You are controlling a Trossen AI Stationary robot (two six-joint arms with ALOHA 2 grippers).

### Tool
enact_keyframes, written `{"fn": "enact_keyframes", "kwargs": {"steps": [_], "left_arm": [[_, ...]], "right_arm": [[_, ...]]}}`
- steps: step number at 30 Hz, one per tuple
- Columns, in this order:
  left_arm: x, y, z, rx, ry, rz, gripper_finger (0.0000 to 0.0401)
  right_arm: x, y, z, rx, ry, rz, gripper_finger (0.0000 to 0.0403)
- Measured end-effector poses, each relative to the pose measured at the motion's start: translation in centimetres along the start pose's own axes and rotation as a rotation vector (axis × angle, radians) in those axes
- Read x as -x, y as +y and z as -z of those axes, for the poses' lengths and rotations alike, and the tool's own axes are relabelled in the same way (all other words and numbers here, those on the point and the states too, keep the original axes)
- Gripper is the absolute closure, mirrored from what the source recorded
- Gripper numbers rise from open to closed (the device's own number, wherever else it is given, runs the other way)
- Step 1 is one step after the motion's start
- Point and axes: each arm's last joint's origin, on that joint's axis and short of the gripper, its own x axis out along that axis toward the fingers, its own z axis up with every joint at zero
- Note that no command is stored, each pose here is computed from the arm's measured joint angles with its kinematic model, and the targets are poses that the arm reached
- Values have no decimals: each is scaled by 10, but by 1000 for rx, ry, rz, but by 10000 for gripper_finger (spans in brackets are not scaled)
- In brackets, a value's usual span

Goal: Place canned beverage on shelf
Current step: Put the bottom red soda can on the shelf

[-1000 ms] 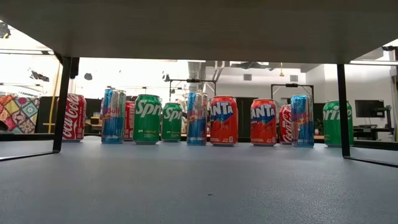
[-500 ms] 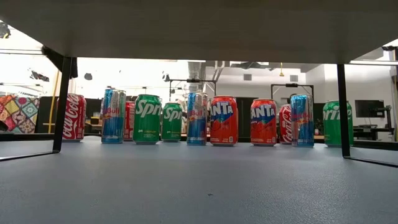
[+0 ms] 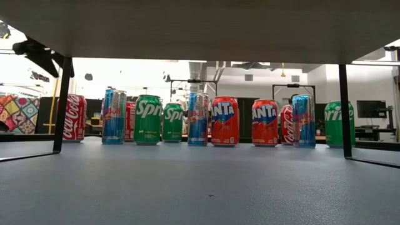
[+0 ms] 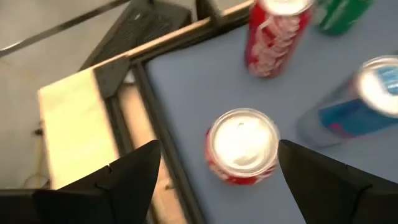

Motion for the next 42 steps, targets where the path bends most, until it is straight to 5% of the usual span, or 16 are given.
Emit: {"fn": "enact_keyframes", "kwargs": {"steps": [11, 17, 42], "left_arm": [[-28, -22, -2, -89, 199, -32, 90], [-35, -33, -6, -112, 217, 42, 90], [-60, -45, -7, -166, 348, 5, 90]], "right_arm": [[0, -2, 0, -18, 1, 4, 121], [0, -2, 0, -18, 1, 4, 121], [0, -3, 1, -20, 2, 8, 121]]}}
